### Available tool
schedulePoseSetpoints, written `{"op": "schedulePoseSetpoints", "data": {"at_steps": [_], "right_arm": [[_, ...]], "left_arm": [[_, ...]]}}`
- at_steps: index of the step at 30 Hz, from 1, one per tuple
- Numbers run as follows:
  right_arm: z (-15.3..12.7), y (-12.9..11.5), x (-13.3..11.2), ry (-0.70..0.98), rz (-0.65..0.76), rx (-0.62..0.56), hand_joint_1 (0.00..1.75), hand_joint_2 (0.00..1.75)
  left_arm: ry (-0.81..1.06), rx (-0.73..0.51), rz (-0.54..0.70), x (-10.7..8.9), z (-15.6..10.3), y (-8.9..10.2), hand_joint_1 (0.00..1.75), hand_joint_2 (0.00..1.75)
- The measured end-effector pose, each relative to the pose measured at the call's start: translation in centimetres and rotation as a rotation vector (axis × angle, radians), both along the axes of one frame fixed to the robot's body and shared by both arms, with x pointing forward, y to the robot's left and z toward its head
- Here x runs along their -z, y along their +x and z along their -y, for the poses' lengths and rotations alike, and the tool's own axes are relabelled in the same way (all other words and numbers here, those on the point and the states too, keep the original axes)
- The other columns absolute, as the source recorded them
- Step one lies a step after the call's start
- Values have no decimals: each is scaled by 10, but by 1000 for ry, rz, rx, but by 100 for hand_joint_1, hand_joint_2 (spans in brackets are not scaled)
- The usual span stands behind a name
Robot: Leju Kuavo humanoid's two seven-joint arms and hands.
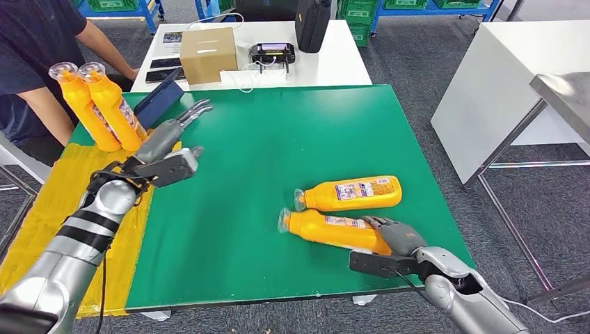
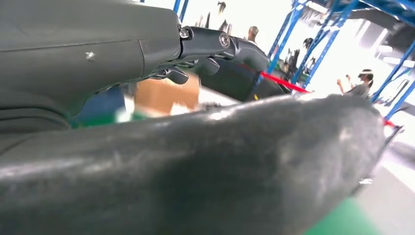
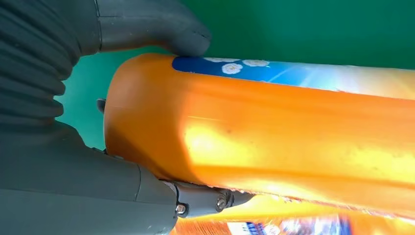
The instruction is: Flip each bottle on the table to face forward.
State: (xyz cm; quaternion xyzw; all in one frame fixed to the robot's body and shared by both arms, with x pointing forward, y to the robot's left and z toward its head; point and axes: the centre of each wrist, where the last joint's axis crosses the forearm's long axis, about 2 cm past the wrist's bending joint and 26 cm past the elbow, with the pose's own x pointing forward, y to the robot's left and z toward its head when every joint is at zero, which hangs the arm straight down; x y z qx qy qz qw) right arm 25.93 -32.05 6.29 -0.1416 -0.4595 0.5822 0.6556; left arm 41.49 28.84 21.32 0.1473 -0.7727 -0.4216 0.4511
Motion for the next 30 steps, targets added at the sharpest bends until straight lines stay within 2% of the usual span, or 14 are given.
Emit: {"op": "schedulePoseSetpoints", "data": {"at_steps": [3,6,9,12,16,21,26,30], "right_arm": [[-15,-14,-3,339,-47,164,175,175],[-30,-33,-16,568,-30,272,175,175],[-37,-42,-34,685,44,334,175,175],[-39,-46,-45,740,93,357,175,175],[-45,-48,-54,785,159,357,175,175],[-59,-43,-62,804,194,339,175,175],[-71,-38,-67,824,204,317,175,175],[-87,-32,-72,808,222,255,175,175]], "left_arm": [[-196,-21,-138,24,-14,-26,0,0],[-381,-67,-237,41,-21,-53,0,0],[-492,-97,-269,46,-23,-72,0,0],[-541,-105,-270,47,-22,-82,0,0],[-680,-40,-321,44,-14,-92,0,175],[-867,116,-471,43,9,-106,0,175],[-935,211,-546,43,26,-114,0,175],[-965,290,-601,43,40,-121,0,175]]}}
